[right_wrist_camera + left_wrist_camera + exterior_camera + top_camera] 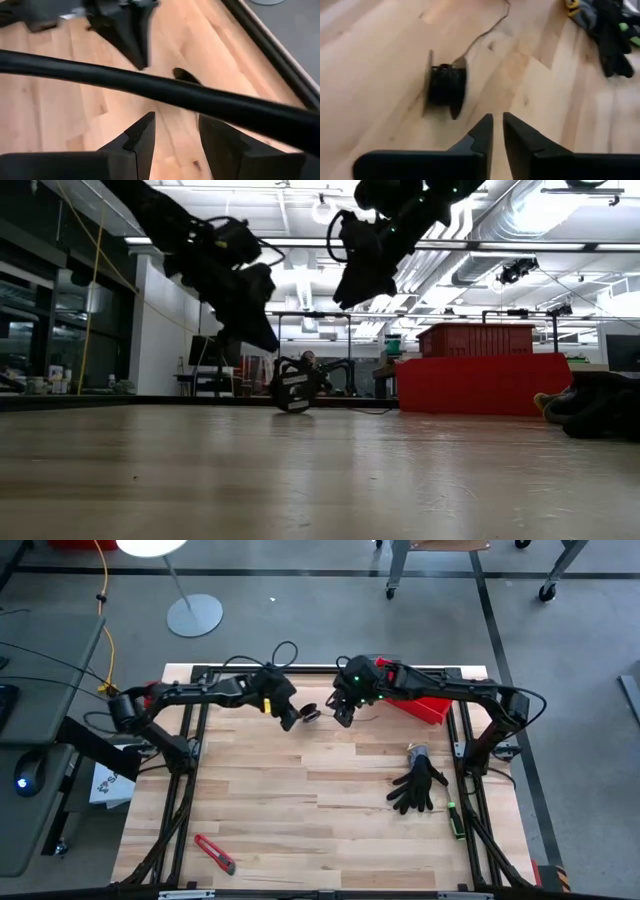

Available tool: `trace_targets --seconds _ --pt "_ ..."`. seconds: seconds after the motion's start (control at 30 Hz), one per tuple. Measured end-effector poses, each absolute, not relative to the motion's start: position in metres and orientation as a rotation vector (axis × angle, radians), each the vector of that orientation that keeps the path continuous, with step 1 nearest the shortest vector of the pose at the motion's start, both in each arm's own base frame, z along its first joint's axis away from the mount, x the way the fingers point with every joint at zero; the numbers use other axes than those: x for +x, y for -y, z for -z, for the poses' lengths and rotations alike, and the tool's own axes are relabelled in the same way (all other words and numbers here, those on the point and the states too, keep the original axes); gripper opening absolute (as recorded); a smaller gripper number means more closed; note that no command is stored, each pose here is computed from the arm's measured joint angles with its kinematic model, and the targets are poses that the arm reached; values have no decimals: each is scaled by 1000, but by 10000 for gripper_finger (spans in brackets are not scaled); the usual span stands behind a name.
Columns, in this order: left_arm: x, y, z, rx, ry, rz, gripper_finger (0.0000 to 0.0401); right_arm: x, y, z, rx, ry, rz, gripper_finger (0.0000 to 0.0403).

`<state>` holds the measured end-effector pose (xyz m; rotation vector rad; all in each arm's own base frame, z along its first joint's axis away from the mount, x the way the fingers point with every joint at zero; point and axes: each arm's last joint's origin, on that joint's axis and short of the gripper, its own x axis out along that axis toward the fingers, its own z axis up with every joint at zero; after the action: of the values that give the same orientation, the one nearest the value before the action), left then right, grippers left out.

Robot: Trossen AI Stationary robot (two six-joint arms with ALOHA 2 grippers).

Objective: Coil cords
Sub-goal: Coil the black wire on the spool

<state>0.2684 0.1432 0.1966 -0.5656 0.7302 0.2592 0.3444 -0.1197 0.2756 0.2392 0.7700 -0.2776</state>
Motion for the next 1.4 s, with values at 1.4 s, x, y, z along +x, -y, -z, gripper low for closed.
trace_targets --seconds 1.4 --pt "333 -192 -212 -376 -998 -244 90 353 99 -277 198 -746 212 144"
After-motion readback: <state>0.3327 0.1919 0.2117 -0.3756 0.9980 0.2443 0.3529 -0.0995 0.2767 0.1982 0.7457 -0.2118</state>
